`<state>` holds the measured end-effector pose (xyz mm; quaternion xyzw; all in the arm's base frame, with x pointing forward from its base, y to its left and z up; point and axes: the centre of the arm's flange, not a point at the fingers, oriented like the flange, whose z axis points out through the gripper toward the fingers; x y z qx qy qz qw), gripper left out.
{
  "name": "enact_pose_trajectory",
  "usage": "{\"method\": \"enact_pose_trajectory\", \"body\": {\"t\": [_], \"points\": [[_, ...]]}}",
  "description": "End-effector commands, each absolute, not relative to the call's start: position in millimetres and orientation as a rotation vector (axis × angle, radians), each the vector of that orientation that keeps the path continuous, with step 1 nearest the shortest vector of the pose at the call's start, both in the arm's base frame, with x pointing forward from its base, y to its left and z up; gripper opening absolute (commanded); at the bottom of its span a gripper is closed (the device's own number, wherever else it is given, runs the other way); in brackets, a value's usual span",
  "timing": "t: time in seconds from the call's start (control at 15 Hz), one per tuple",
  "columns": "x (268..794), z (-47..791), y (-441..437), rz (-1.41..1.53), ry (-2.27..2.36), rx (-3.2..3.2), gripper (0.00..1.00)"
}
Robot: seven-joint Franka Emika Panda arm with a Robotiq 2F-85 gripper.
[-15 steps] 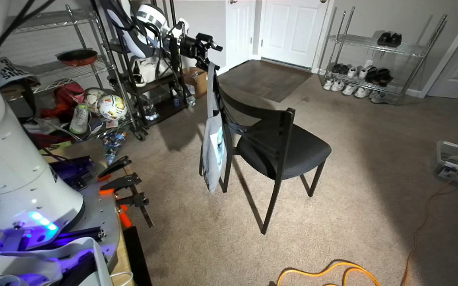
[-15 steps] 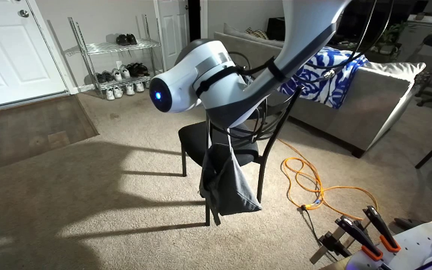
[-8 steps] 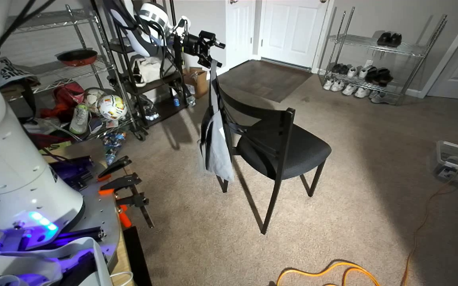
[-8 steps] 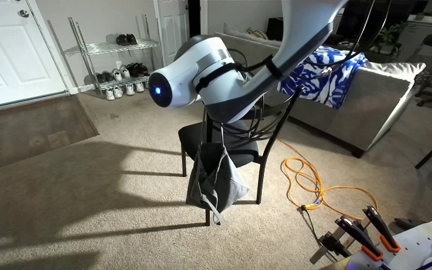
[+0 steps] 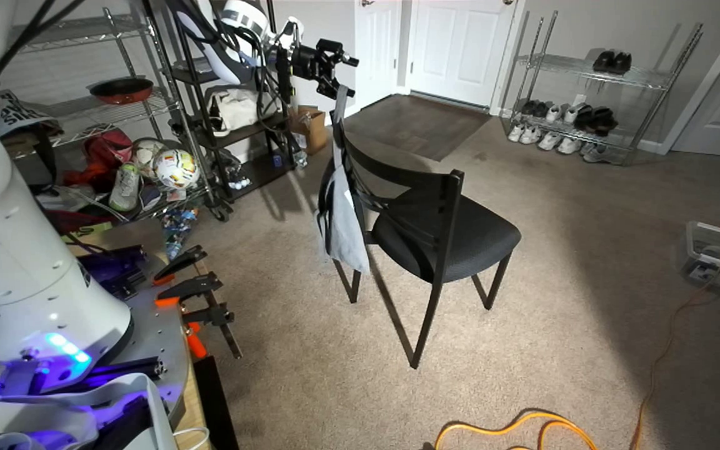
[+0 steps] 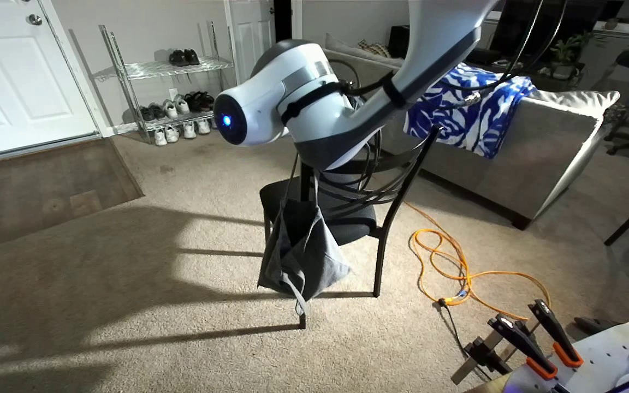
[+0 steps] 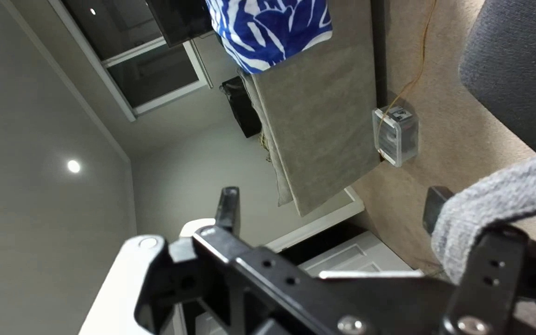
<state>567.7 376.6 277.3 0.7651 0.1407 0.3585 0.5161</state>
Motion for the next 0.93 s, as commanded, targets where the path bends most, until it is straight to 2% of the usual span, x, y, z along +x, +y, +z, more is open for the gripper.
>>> {"method": "enact_pose_trajectory", "body": {"t": [0.0,0.87], "points": [[567,280,364,0.802,0.278,1.831,1.0],[566,260,328,0.705,-0.08,2.092,1.0]]}}
